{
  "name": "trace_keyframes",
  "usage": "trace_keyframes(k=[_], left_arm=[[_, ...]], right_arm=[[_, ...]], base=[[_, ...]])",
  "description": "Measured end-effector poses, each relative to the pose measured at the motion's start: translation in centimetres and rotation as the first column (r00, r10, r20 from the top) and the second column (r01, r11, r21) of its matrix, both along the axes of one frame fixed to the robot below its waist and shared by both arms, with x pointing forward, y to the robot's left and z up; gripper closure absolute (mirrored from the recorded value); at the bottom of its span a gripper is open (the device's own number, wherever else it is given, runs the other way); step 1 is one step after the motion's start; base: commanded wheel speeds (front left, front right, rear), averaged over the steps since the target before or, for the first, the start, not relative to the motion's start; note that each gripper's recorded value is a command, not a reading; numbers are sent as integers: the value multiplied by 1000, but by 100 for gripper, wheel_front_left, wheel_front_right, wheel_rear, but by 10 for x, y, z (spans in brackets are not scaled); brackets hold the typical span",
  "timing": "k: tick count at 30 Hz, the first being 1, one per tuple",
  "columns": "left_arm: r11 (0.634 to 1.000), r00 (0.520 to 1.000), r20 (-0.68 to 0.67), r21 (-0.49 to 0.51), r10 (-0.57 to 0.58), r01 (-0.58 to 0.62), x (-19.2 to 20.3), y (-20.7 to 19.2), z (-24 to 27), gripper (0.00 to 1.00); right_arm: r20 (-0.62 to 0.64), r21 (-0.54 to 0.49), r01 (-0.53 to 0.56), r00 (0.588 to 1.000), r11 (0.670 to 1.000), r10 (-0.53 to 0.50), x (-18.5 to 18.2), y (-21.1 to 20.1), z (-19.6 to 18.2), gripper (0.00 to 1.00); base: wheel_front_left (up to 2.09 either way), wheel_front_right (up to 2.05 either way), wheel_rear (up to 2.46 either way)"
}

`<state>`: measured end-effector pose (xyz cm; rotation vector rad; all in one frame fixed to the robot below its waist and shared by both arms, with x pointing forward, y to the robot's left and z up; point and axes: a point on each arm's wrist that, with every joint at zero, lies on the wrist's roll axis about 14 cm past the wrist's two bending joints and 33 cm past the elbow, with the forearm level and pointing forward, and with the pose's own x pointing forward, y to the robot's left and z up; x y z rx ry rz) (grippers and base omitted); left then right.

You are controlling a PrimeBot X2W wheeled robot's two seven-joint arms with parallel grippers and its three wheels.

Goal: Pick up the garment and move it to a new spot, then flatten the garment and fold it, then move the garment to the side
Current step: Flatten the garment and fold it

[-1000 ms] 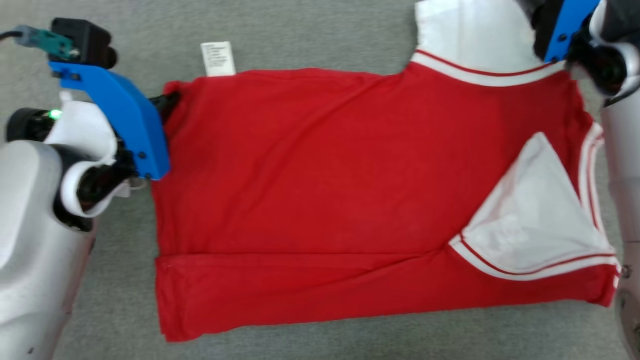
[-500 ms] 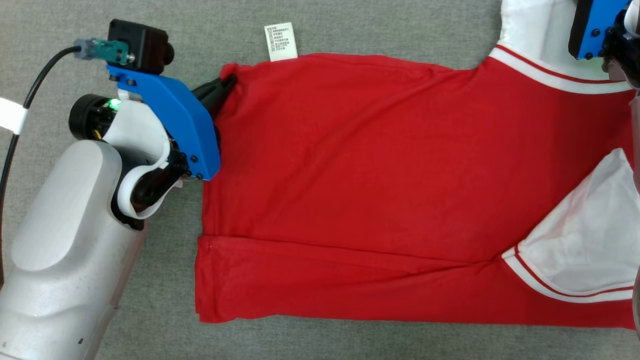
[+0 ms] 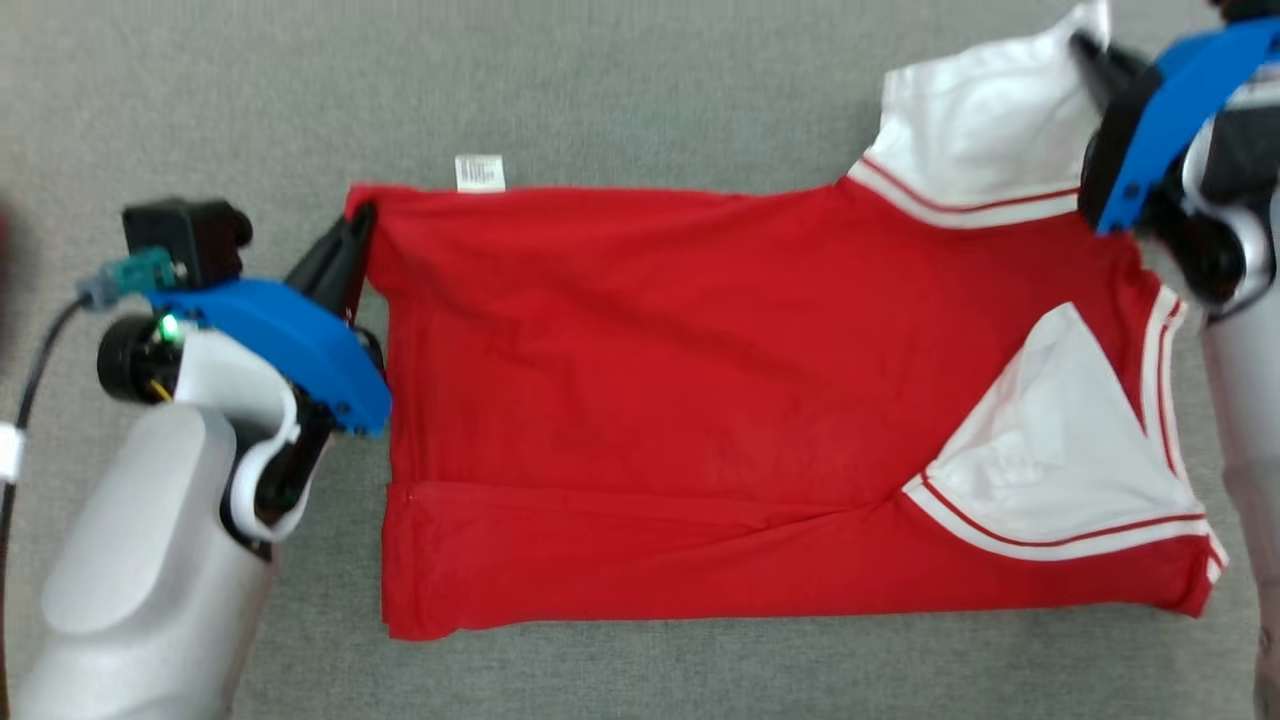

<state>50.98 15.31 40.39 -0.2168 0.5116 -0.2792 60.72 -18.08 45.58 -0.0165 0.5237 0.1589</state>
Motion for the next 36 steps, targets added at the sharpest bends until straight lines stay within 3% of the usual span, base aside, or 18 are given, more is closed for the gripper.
trace_keyframes(k=[11,21,22,23,24,31,36], left_arm=[[996,995,76,-57,-60,64,-72,-23,15,100],[996,992,87,5,-94,94,-93,-18,2,100],[996,992,86,8,-92,92,-95,-17,0,77],[996,992,82,13,-94,94,-96,-17,-2,28],[995,992,76,22,-98,96,-98,-16,-4,0],[998,987,151,38,-58,53,-103,-6,3,0],[999,959,280,-5,47,-48,-99,7,31,0]], right_arm=[[-21,62,14,1000,998,-12,-107,-37,10,100],[-94,118,73,994,990,-62,-170,-49,-10,100],[-102,125,75,993,989,-63,-175,-47,-14,80],[-118,128,74,991,989,-59,-181,-45,-18,27],[-138,132,76,989,988,-57,-188,-43,-22,0],[-265,150,121,961,981,-78,-236,-43,-43,0],[-168,147,153,977,977,-128,-236,-52,-15,0]], base=[[0,0,0],[0,0,0],[0,0,0],[0,0,0],[0,0,0],[0,0,0],[0,0,0]])
